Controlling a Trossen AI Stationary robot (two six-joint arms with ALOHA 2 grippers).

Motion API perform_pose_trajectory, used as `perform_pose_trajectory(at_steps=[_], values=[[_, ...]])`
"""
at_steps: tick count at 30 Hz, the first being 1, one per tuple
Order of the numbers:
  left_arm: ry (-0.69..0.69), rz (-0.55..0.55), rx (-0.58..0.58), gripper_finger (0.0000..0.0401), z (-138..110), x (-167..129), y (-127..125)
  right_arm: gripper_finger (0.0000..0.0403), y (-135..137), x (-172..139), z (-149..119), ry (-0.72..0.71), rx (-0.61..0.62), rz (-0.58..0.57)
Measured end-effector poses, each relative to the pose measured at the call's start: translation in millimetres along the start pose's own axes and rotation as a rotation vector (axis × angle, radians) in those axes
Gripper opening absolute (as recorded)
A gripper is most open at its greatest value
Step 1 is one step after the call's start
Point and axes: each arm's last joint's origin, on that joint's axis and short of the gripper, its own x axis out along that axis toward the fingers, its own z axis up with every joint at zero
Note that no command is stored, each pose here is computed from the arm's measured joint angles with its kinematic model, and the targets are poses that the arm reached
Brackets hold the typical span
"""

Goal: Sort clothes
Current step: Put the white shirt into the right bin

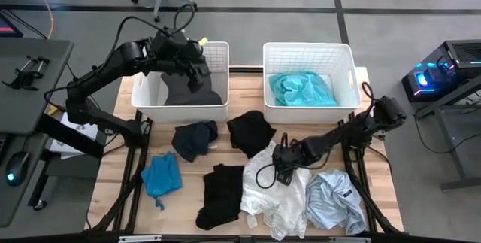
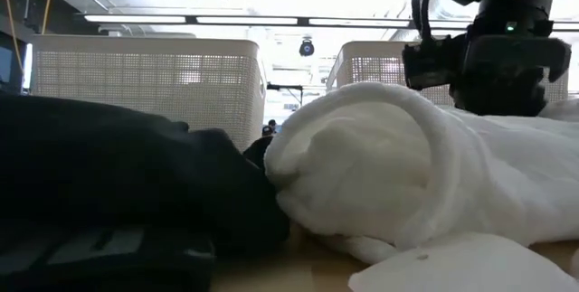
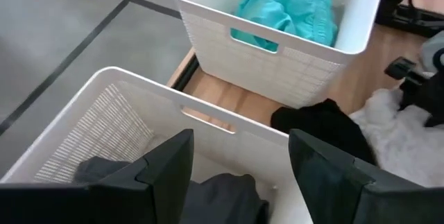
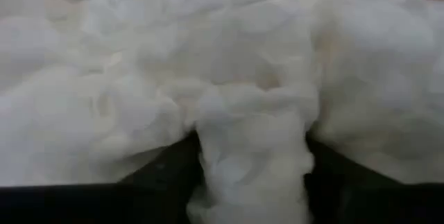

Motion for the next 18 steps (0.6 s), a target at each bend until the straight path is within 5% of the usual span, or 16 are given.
perform_pose_trajectory(at_steps=[6,10,18], values=[[-0.016,-0.022,-0.027,0.0222,0,-5,-7,0.0026,-6,-17,6,-0.024,0.032,0.016],[-0.025,-0.029,-0.02,0.0222,0,-8,-10,0.0035,-13,-64,14,-0.094,0.066,0.046],[-0.078,-0.032,-0.038,0.0222,5,-9,-11,0.0025,-32,-210,42,-0.468,0.084,0.343]])
